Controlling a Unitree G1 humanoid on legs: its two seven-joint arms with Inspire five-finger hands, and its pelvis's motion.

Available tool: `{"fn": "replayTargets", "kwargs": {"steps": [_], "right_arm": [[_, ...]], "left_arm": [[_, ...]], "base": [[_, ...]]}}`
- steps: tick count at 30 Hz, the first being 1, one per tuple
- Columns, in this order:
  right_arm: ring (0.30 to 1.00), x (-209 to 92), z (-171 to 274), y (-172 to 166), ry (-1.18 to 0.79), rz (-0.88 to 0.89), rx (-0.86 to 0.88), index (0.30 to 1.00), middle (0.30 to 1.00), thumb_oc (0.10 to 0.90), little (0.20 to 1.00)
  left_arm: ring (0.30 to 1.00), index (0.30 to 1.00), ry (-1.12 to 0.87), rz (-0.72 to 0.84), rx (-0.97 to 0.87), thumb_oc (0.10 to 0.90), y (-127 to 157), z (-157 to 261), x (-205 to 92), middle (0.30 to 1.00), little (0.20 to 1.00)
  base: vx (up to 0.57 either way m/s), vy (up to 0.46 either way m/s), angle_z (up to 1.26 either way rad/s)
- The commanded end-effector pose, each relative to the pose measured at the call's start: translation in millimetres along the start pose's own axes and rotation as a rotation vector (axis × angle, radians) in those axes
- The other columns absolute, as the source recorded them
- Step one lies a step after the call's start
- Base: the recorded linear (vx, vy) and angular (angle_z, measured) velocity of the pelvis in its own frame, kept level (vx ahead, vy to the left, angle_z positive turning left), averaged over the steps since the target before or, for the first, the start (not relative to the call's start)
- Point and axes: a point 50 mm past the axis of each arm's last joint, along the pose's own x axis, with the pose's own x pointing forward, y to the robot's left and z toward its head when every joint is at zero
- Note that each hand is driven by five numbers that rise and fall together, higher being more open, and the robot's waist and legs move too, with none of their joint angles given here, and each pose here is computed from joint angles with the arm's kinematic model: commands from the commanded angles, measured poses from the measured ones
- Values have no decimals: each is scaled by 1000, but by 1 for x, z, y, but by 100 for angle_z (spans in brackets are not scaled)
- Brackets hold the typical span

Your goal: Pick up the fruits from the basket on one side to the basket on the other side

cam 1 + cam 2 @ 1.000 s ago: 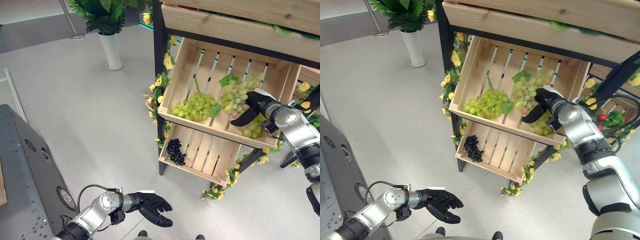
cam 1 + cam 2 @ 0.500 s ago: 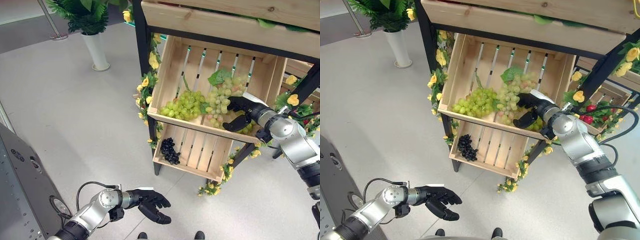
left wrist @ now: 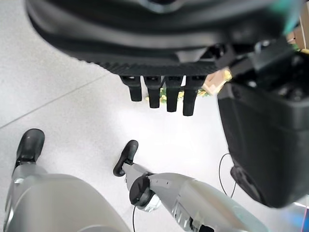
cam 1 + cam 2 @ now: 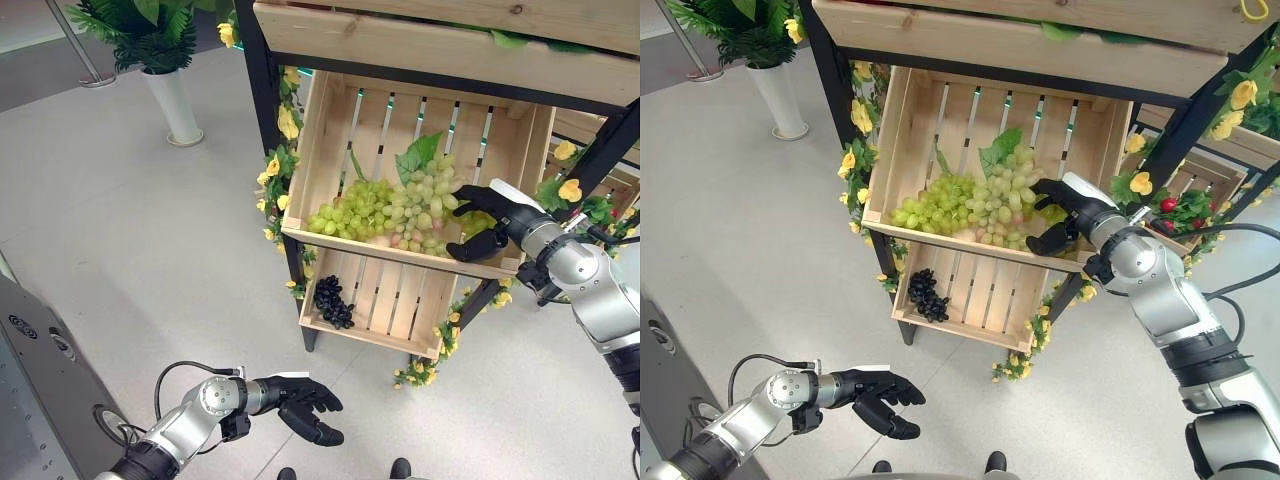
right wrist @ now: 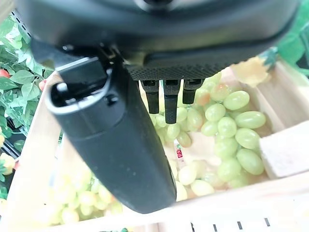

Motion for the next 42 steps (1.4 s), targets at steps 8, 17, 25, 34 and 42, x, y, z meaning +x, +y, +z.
{"fn": "replayTargets", "kwargs": {"steps": [8,17,25,34,42], "right_arm": [[900,-30,42,-50,-336,-330,206,900,900,800,900],[900,-53,66,-53,-564,-477,292,900,900,800,900],[900,-68,79,-35,-811,-380,625,900,900,800,900],[900,-56,61,48,-856,5,1153,900,900,800,900],[900,-48,42,126,-640,285,1386,900,900,800,900]], "left_arm": [[900,900,-86,128,76,800,28,22,-10,900,900],[900,900,-106,158,59,800,24,23,-5,900,900],[900,900,-137,179,35,800,20,25,0,900,900],[900,900,-228,281,-38,800,19,28,-1,900,900],[900,900,-265,366,-47,800,20,26,-11,900,900]], "base": [[-6,25,-3],[-6,15,-1],[-12,19,-2],[4,88,0],[-8,165,0]]}}
